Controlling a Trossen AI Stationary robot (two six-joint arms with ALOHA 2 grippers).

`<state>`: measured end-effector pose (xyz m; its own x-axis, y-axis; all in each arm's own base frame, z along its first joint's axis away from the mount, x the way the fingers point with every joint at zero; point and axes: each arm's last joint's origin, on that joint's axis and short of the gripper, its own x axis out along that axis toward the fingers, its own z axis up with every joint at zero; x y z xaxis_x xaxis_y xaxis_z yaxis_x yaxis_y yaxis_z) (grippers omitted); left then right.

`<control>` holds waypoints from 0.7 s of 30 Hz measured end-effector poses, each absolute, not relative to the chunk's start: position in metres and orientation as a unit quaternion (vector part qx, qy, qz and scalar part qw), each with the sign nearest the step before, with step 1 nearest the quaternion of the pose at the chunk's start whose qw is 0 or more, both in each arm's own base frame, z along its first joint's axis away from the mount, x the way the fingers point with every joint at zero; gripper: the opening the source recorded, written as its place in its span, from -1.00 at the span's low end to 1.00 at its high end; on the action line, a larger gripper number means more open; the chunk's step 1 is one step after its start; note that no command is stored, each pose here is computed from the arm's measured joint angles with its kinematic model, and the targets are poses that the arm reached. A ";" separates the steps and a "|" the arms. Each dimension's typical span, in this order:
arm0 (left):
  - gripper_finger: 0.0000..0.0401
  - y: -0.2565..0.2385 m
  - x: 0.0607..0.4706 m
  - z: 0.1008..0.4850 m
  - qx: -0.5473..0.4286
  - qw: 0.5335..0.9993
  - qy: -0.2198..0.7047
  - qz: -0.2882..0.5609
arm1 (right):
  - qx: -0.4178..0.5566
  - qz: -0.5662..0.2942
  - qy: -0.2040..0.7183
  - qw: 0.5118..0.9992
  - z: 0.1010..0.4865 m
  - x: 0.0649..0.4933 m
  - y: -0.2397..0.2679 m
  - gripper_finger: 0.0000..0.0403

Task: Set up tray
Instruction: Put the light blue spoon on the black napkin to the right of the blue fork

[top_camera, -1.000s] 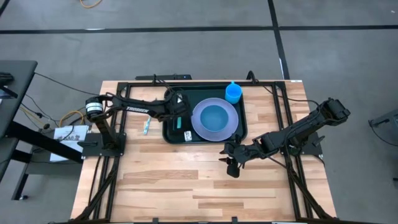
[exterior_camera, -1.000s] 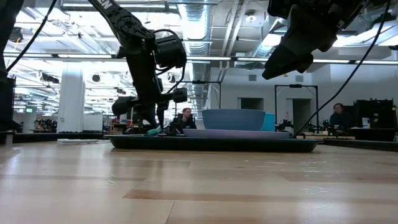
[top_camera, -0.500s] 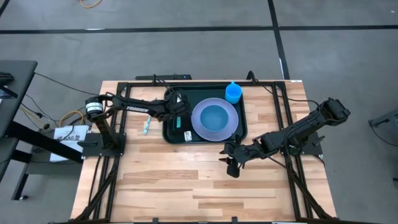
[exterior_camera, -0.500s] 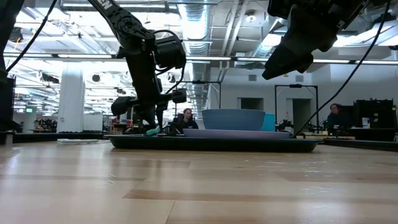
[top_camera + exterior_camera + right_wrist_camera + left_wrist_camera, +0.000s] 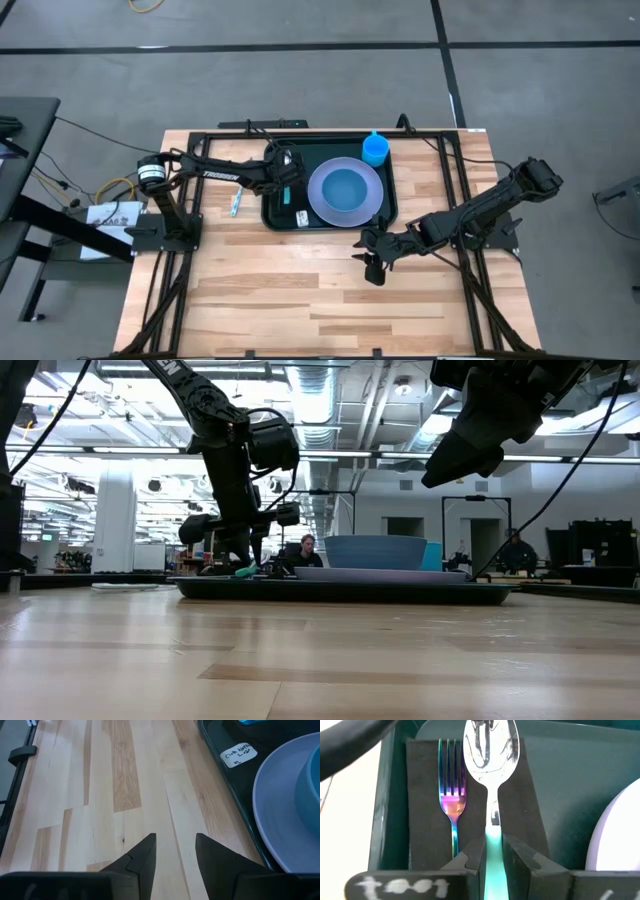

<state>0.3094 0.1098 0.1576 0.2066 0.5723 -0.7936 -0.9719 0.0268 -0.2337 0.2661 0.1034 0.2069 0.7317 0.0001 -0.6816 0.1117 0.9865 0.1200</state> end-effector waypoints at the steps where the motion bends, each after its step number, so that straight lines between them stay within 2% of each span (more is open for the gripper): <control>1: -0.83 0.110 0.309 0.158 -0.392 0.670 0.254 0.577 | 0.077 -0.030 0.365 0.927 0.207 0.266 0.103 -0.36; 11: -0.83 0.110 0.309 0.157 -0.392 0.670 0.254 0.577 | 0.077 -0.030 0.365 0.927 0.207 0.266 0.103 -0.36; 21: -0.82 0.113 0.318 0.134 -0.392 0.668 0.265 0.574 | 0.077 -0.030 0.364 0.928 0.207 0.266 0.103 -0.36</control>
